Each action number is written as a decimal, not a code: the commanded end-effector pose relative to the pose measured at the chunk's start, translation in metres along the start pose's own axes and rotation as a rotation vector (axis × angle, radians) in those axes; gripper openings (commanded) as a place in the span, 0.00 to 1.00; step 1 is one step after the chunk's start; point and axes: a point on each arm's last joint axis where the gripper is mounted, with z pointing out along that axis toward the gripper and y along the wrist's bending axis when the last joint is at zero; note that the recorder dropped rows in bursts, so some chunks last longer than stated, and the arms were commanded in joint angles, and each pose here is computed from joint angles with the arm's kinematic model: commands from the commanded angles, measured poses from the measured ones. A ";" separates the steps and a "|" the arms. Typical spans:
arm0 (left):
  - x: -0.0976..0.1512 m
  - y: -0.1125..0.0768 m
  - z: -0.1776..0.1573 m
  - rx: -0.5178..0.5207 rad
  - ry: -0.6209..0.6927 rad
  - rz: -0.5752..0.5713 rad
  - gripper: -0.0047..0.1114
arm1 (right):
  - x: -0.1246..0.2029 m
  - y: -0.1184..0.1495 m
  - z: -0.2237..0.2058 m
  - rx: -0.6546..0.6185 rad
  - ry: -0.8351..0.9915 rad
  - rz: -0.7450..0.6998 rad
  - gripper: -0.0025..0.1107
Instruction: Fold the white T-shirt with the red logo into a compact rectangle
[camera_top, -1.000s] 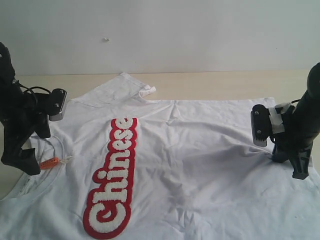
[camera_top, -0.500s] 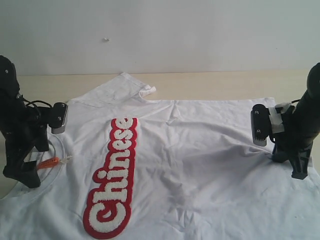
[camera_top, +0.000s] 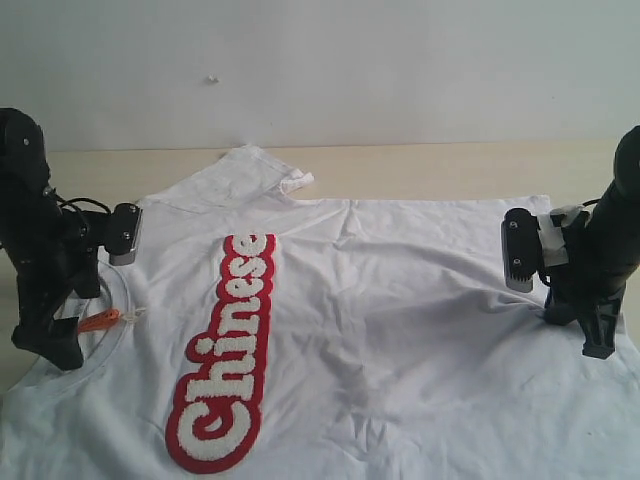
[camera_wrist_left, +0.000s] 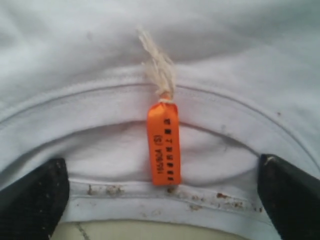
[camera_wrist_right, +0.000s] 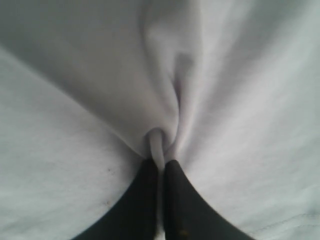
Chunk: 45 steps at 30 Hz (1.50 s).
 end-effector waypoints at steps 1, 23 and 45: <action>0.012 -0.004 0.051 0.093 0.095 0.038 0.94 | 0.005 0.009 0.020 -0.061 0.027 -0.007 0.02; 0.005 0.004 0.058 0.017 0.007 -0.072 0.75 | 0.004 0.008 0.020 -0.045 0.023 -0.006 0.02; 0.017 0.010 -0.076 -0.470 0.075 0.026 0.08 | 0.000 0.000 -0.054 0.112 -0.024 -0.024 0.02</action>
